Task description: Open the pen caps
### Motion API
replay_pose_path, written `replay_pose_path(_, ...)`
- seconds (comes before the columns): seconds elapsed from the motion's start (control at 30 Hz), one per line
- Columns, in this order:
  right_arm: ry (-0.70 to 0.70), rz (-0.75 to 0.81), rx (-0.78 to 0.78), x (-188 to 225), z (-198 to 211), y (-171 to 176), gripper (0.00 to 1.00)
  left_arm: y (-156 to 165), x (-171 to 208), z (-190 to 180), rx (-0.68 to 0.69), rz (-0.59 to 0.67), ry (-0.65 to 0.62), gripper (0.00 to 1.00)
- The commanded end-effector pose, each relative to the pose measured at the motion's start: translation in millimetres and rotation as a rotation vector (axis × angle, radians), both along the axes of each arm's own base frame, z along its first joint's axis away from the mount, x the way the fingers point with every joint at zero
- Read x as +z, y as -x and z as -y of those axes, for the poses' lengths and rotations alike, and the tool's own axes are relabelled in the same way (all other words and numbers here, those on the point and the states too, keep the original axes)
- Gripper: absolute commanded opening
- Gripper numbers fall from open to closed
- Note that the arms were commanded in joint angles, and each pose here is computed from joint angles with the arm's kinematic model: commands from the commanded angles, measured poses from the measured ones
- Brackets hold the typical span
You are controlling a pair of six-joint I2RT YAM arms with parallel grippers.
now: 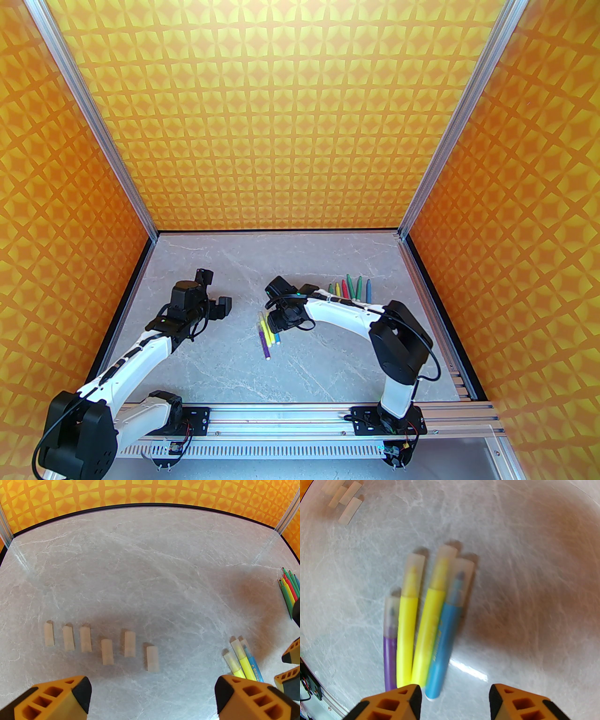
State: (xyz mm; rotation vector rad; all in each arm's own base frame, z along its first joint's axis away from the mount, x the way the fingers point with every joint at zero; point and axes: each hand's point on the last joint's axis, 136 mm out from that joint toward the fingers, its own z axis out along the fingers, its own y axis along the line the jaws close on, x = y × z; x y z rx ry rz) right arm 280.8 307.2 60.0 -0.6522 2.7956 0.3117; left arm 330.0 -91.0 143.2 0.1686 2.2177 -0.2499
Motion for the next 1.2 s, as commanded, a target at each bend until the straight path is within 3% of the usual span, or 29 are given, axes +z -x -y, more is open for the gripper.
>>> replay_pose_path(0.0, 0.021, -0.042, -0.007, -8, -7, 3, 0.48, -1, 8, -2, -0.008, 0.039, -0.001, 0.92)
replay_pose_path(0.3, 0.072, -0.058, -0.021, -24, -8, -2, 0.37, -1, 8, -2, -0.007, 0.039, 0.001, 0.92)
replay_pose_path(1.17, 0.106, -0.089, -0.016, -41, -13, -4, 0.30, -1, 6, -2, -0.005, 0.032, 0.002, 0.92)
